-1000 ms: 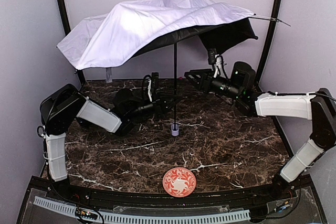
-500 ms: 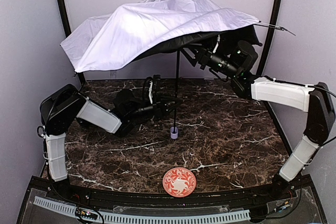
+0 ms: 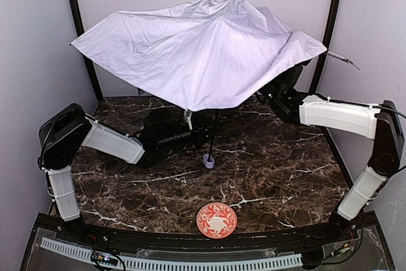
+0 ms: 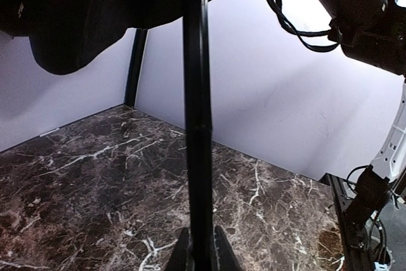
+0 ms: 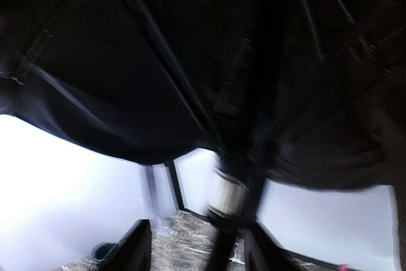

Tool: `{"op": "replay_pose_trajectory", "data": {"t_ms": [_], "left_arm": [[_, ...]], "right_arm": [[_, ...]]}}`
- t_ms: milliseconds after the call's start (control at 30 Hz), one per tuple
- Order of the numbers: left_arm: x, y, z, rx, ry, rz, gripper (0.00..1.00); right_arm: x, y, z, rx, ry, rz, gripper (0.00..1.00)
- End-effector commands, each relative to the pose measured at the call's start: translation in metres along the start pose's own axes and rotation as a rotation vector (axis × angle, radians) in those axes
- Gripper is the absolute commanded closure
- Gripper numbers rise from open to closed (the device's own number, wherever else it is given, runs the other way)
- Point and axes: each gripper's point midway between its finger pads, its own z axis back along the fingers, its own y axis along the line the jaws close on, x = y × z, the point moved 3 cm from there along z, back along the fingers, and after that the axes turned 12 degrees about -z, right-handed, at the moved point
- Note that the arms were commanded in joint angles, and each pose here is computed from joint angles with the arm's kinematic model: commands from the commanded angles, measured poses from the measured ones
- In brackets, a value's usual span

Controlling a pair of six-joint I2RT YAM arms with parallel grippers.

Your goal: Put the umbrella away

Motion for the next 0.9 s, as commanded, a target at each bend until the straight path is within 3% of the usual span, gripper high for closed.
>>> {"op": "replay_pose_trajectory", "data": {"t_ms": [0,133,233,333,400,500,733,800,867], "left_arm": [[0.057,0.003,0.003,0.101,-0.117,-0.144,1.0],[0.055,-0.004,0.0,0.08,-0.103,-0.163,1.0],[0.054,-0.01,0.001,0.042,-0.099,-0.176,1.0],[0.055,-0.027,0.008,-0.058,-0.124,-0.23,0.69],[0.057,-0.034,0.013,-0.114,-0.141,-0.247,0.54],[0.058,-0.034,0.013,-0.18,-0.144,-0.198,0.45],[0.06,-0.045,0.009,-0.339,-0.179,-0.116,0.45],[0.06,-0.046,0.008,-0.35,-0.179,-0.113,0.56],[0.061,-0.047,0.009,-0.354,-0.183,-0.106,0.8]], "right_arm": [[0.009,-0.004,0.007,-0.069,-0.041,0.015,0.67],[0.011,-0.001,0.005,-0.055,-0.032,0.012,0.95],[0.016,0.003,0.003,-0.01,-0.014,-0.007,1.0],[0.042,0.018,0.01,0.107,-0.027,-0.061,1.0],[0.054,0.028,0.014,0.205,-0.031,-0.102,1.0],[0.07,0.047,0.02,0.368,-0.013,-0.177,1.0],[0.084,0.075,0.026,0.608,0.007,-0.256,1.0],[0.084,0.077,0.025,0.633,0.017,-0.261,1.0],[0.084,0.078,0.024,0.64,0.023,-0.261,1.0]]}}
